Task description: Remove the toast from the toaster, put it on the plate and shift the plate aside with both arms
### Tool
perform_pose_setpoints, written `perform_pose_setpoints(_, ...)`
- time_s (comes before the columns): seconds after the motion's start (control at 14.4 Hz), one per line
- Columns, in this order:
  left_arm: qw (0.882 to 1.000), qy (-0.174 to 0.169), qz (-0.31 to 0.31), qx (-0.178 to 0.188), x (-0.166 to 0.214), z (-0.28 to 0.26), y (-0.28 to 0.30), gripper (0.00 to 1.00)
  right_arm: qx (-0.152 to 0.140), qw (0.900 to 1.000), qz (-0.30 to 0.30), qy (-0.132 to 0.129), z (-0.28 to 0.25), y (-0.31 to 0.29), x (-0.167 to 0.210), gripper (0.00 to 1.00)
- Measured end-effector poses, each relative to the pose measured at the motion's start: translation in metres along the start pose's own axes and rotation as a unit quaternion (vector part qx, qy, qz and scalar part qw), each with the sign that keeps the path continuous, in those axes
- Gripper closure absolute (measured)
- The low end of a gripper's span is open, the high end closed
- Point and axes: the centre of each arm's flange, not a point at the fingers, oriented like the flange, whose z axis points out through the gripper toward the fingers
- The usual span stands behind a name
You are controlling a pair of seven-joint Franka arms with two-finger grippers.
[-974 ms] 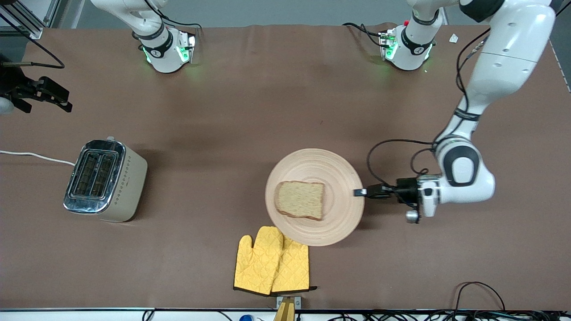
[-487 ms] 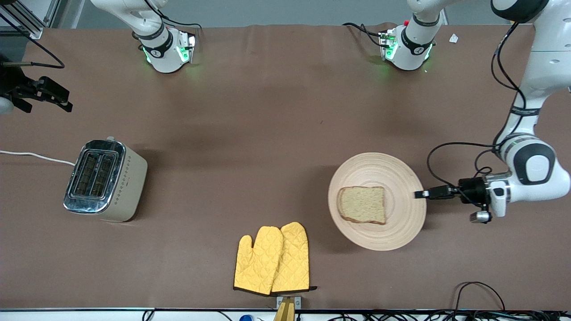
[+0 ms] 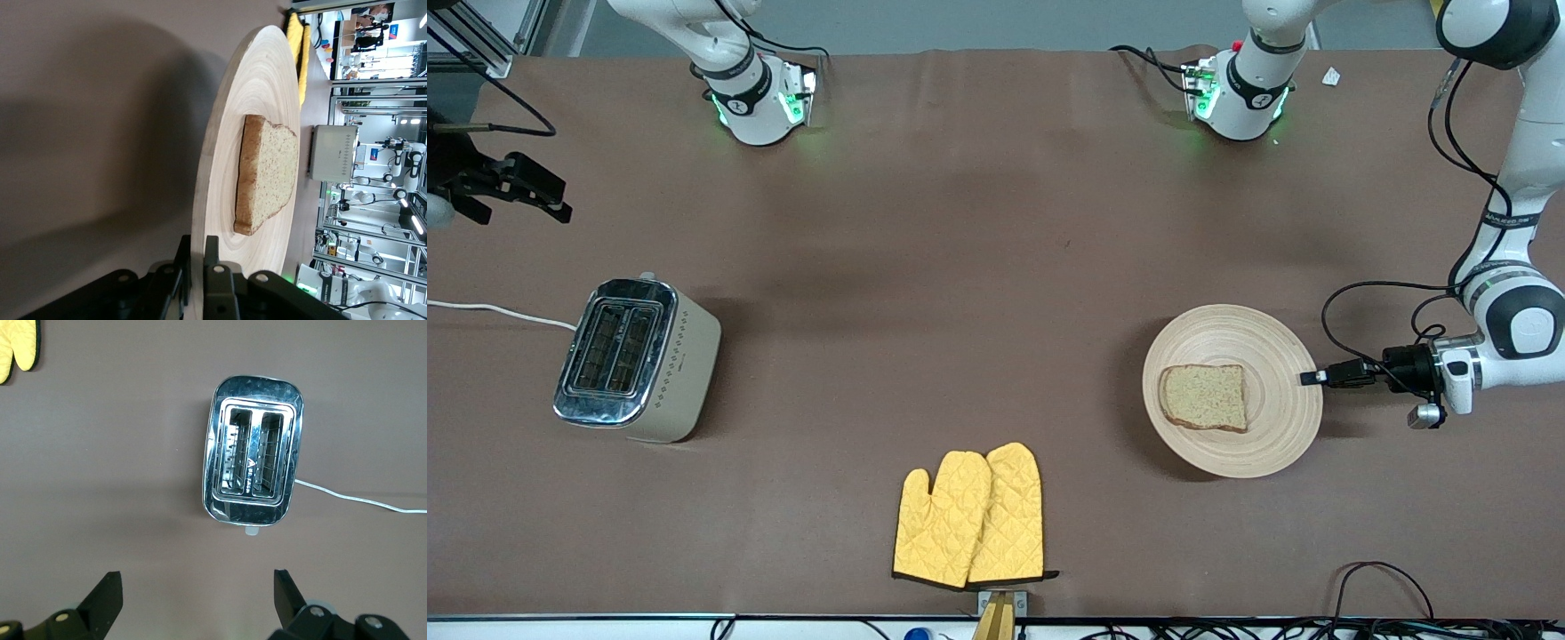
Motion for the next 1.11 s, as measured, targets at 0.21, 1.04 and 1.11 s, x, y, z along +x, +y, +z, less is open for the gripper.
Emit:
perform_pose_setpoints(0.21, 1.0, 0.006, -0.009, -0.003, -0.005, -0.008, -0.022, 0.9, 0.0, 1.0, 0.0, 0.0, 0.0, 0.0, 0.0, 0.0)
perform_pose_setpoints(1.04, 1.0, 0.019, -0.015, 0.013, -0.006, -0.029, -0.045, 0.58, 0.001, 1.0, 0.001, -0.001, 0.0, 0.0, 0.0, 0.0)
perform_pose_setpoints(1.11, 0.999, 0.014, -0.019, 0.026, -0.004, -0.034, -0.043, 0.49, 0.001, 1.0, 0.001, -0.001, 0.0, 0.0, 0.0, 0.0)
